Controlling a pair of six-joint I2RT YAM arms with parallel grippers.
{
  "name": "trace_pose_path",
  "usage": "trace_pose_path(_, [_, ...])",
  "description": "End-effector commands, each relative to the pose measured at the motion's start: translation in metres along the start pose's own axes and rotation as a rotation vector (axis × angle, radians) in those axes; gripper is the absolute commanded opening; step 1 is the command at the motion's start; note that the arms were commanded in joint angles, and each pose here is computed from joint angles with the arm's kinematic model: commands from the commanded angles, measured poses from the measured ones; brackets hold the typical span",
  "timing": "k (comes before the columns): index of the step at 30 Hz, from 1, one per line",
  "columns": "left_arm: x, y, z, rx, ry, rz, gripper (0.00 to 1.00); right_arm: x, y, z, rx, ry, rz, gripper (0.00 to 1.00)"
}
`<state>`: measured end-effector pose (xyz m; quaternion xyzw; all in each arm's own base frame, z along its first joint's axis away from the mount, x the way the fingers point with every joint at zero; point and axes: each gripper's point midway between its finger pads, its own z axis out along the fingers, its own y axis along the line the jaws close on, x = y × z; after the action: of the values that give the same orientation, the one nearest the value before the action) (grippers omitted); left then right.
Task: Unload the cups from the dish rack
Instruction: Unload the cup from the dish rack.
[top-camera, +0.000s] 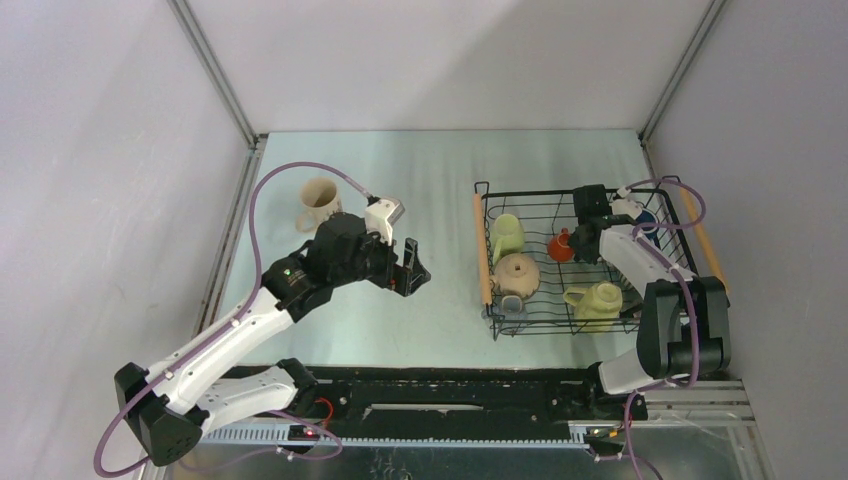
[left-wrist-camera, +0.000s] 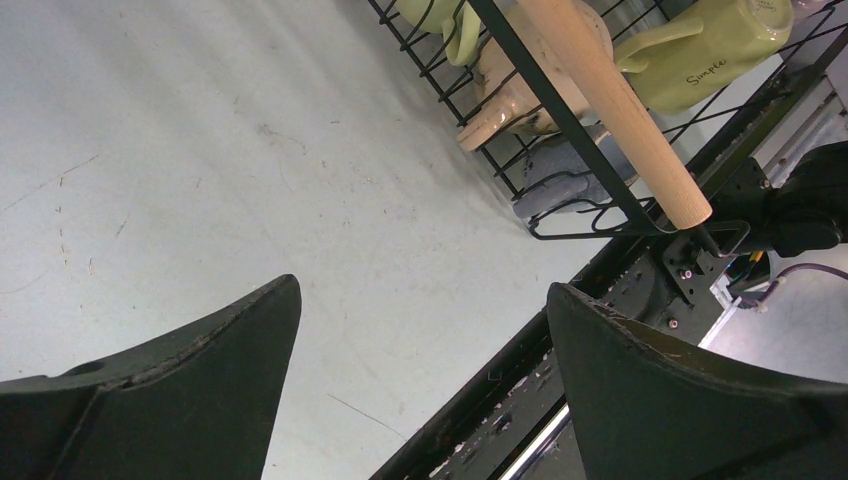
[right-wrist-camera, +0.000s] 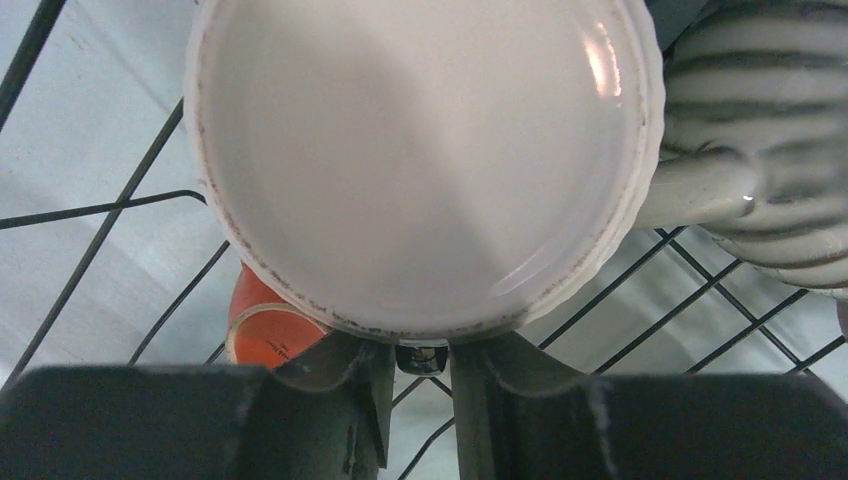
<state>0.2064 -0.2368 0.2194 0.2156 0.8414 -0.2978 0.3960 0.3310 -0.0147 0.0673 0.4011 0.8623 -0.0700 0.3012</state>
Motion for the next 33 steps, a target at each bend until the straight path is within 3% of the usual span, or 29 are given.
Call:
trace_pose_path(1, [0.002,0.0,0.003,0.011,-0.007,0.027,1.0,-0.008,-0.003,0.002,0.018,-0.048,-0.01,0.3])
trace_pose_path(13, [0.003,-0.002,0.002,0.019,-0.003,0.027,1.0,-0.01,-0.01,-0.01,0.059,-0.1,-0.055,0.0])
trace_pose_path(33, [0.005,-0.004,0.003,0.031,0.006,0.022,1.0,-0.02,-0.011,-0.032,0.059,-0.18,-0.059,0.0])
